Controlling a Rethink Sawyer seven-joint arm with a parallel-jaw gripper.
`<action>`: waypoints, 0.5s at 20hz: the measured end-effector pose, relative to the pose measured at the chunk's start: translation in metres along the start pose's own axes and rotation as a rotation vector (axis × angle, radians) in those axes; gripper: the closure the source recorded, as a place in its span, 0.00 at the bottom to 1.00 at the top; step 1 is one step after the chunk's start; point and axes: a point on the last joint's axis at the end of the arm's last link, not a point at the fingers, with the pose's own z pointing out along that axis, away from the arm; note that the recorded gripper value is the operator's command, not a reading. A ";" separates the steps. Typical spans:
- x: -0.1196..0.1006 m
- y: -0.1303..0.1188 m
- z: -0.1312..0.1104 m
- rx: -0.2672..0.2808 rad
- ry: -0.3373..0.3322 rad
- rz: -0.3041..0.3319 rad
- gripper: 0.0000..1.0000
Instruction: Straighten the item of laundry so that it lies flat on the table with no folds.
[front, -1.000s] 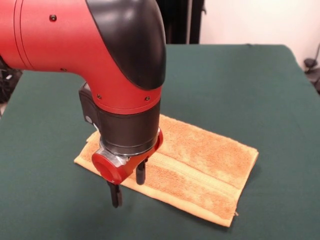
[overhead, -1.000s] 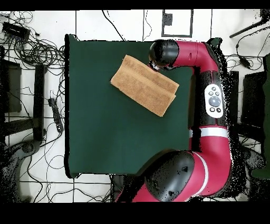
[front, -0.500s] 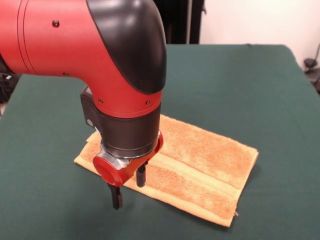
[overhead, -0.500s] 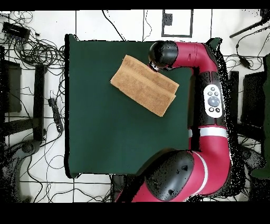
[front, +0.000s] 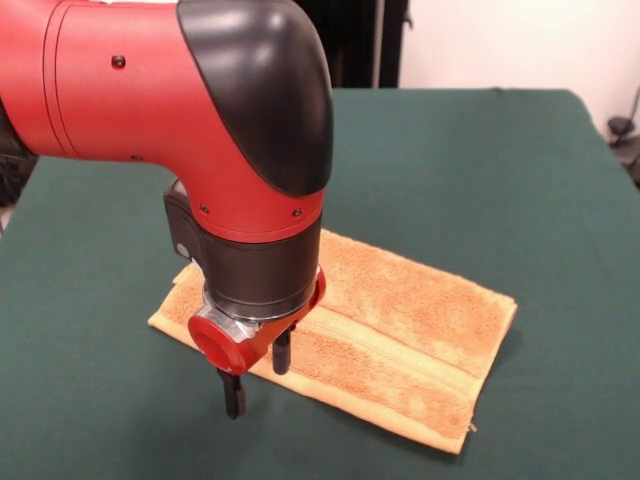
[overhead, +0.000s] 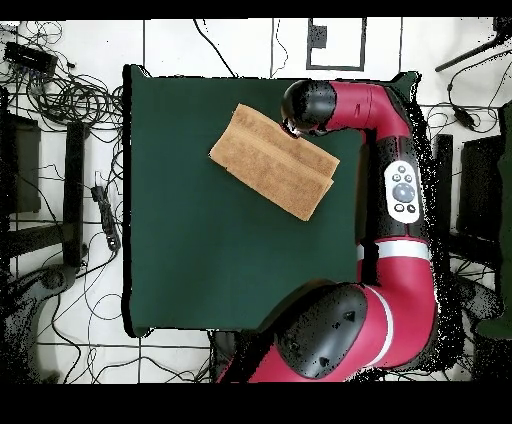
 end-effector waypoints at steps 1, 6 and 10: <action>0.001 0.000 0.001 0.002 0.001 -0.001 0.00; 0.002 0.002 0.004 0.012 0.000 -0.008 0.00; 0.000 0.005 0.006 0.018 -0.004 -0.017 0.00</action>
